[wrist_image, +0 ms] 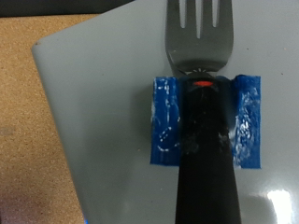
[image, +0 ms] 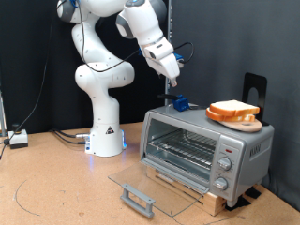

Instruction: Make a piece of toast with the oven

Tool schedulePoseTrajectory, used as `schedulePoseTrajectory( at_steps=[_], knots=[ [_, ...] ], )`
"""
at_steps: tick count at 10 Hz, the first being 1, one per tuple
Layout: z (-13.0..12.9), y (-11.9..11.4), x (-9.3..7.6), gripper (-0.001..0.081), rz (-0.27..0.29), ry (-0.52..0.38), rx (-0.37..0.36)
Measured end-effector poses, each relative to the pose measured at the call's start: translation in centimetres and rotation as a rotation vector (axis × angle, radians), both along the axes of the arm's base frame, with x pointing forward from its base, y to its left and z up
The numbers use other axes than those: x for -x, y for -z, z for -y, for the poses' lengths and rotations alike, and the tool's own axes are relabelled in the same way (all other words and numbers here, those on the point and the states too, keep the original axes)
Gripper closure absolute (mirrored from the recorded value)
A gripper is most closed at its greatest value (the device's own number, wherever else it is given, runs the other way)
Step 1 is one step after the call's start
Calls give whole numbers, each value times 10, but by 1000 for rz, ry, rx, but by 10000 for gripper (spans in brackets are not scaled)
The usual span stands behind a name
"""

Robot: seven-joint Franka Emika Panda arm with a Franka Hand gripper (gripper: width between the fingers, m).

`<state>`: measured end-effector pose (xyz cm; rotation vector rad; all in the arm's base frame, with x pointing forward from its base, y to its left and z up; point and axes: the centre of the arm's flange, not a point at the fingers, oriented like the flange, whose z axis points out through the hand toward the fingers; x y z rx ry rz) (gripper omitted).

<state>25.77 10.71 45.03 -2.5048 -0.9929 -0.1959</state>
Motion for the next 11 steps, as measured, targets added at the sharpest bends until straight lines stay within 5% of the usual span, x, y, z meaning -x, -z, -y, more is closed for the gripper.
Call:
schedulePoseTrajectory(
  at_steps=[11],
  knots=[
    [-28,51,-16,-1,-2,-50,19]
  ],
)
